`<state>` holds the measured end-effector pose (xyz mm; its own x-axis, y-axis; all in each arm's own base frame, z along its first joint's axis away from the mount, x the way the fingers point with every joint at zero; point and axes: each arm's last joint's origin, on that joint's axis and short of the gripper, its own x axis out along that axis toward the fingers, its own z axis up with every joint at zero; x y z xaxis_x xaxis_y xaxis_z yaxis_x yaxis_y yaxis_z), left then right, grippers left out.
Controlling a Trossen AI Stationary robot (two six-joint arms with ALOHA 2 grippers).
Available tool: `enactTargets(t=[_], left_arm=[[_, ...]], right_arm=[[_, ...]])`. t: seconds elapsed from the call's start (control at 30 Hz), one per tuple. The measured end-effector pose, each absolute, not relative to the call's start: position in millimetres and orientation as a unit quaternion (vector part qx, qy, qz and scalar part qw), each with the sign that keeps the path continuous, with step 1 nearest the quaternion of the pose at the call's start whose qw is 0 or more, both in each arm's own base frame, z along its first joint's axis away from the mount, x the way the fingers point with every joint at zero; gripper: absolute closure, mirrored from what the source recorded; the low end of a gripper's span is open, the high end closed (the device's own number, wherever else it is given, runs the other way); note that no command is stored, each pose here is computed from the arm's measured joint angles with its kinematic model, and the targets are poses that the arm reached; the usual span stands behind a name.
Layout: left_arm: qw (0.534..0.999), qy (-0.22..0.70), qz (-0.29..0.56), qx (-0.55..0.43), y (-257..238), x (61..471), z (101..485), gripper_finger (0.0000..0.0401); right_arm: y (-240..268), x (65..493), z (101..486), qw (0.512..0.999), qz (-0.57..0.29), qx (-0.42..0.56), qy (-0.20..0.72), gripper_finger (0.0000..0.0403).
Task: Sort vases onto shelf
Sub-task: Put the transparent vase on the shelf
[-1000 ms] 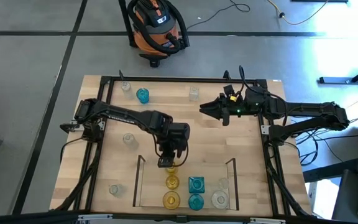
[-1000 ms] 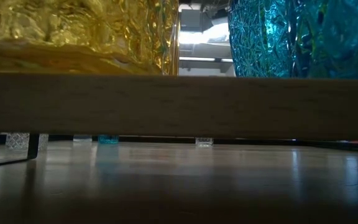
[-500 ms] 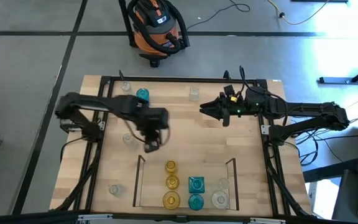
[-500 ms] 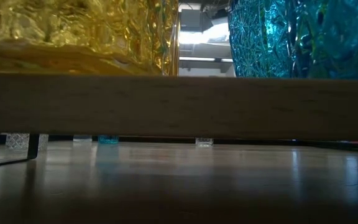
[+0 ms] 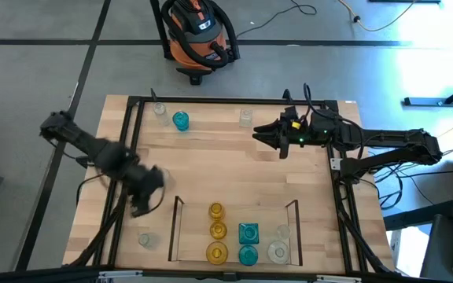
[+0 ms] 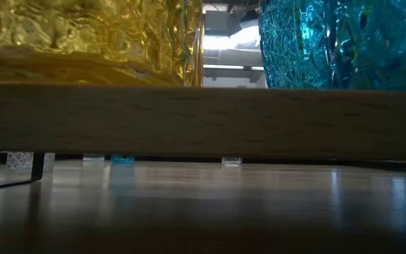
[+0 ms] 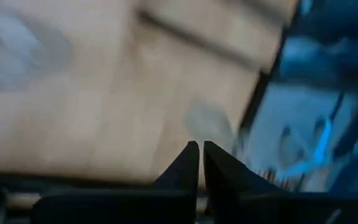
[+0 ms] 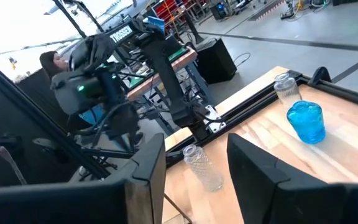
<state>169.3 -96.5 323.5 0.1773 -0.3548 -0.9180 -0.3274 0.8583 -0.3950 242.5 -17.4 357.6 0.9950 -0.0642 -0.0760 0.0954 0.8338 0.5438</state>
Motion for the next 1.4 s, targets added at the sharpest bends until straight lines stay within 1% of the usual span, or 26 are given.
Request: enactTargets(t=[0.07, 0.17, 0.27, 0.4, 0.57, 0.73, 0.87, 1.1, 1.33, 1.4], left_arm=[[0.704, 0.664, -0.033, -0.25, -112, 156, 315, 0.0382], [0.691, 0.685, -0.041, -0.229, -132, 142, 299, 0.0382], [0.693, 0.679, -0.031, -0.239, -148, 135, 287, 0.0381], [0.709, 0.643, -0.032, -0.287, -161, 138, 275, 0.0377], [0.711, 0.627, -0.035, -0.317, -165, 142, 262, 0.0343], [0.706, 0.634, -0.019, -0.314, -162, 140, 250, 0.03], [0.705, 0.637, -0.014, -0.31, -162, 139, 244, 0.0282], [0.697, 0.639, -0.039, -0.324, -171, 146, 238, 0.028], [0.68, 0.665, -0.02, -0.308, -178, 151, 222, 0.0281], [0.668, 0.68, -0.015, -0.302, -181, 153, 215, 0.0283]], right_arm=[[-18, 242, 358, 0.96, -0.043, 0.274, 0.027, 0.0268], [-18, 242, 358, 0.962, -0.056, 0.267, 0.024, 0.0268], [-19, 242, 358, 0.961, -0.068, 0.267, 0.021, 0.0268], [-19, 242, 358, 0.961, -0.075, 0.266, 0.019, 0.0268], [-20, 242, 358, 0.961, -0.076, 0.266, 0.019, 0.0268], [-19, 242, 358, 0.961, -0.075, 0.267, 0.019, 0.0268], [-19, 242, 358, 0.96, -0.076, 0.268, 0.019, 0.0268], [-20, 242, 357, 0.956, -0.077, 0.281, 0.018, 0.0268], [-20, 242, 357, 0.956, -0.077, 0.281, 0.018, 0.0268], [-20, 242, 357, 0.956, -0.077, 0.281, 0.018, 0.0268]])
